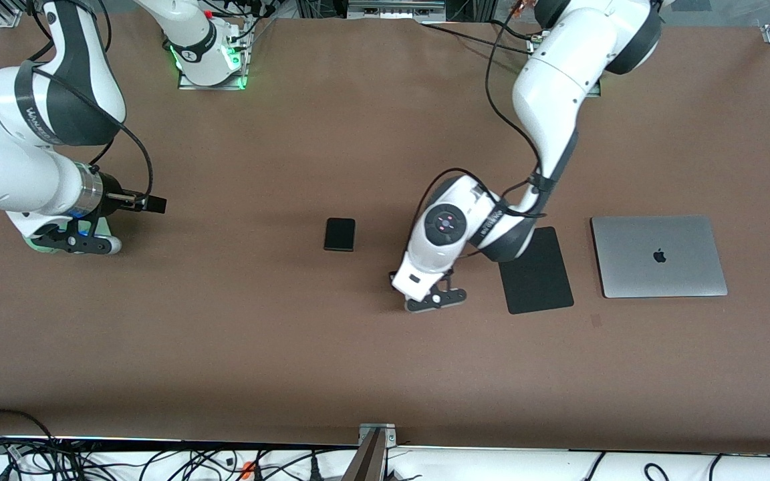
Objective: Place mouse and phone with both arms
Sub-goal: 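Carry the mouse to the pad while the right gripper reaches the phone, then lower the mouse onto the pad while the right gripper grasps the phone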
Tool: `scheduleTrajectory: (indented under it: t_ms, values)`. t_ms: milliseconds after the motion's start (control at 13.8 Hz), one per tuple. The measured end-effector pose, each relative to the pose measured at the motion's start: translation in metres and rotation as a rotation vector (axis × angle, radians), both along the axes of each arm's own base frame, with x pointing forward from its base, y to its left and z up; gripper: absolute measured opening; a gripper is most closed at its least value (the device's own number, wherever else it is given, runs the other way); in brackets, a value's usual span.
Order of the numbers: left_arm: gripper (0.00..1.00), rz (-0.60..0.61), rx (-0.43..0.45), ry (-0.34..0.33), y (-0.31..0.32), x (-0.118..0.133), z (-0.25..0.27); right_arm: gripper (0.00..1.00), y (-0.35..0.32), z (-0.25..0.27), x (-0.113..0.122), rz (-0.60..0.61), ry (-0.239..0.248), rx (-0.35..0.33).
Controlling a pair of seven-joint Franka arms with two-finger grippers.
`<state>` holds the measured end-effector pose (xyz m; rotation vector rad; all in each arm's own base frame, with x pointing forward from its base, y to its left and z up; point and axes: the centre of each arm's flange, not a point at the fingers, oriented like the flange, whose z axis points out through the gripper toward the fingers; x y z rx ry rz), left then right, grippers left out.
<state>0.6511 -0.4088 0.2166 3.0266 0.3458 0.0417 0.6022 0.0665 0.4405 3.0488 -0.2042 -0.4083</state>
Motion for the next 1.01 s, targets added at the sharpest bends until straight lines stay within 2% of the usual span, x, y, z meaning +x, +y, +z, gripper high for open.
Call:
scheduleTrajectory:
  t_ms: [217,290,435,725,1014]
  values:
    - [0.63,-0.061,0.039,0.037,0.068,0.011,0.004,1.0,0.023,-0.017,0.005,0.001,-0.004,0.044]
    - [0.63,-0.066,0.051,0.051,0.09,0.008,0.008,1.0,0.036,-0.025,0.007,-0.018,-0.006,0.067]
    - [0.63,-0.082,0.076,0.079,0.123,-0.013,0.018,1.0,0.065,-0.041,0.011,-0.055,-0.018,0.087]
    - [0.63,-0.126,0.099,0.105,0.182,-0.063,0.004,1.0,0.156,-0.078,0.008,-0.12,-0.089,0.071]
    - [0.63,-0.173,0.095,0.13,0.247,-0.062,-0.015,1.0,0.241,-0.122,-0.008,-0.086,-0.162,0.09]
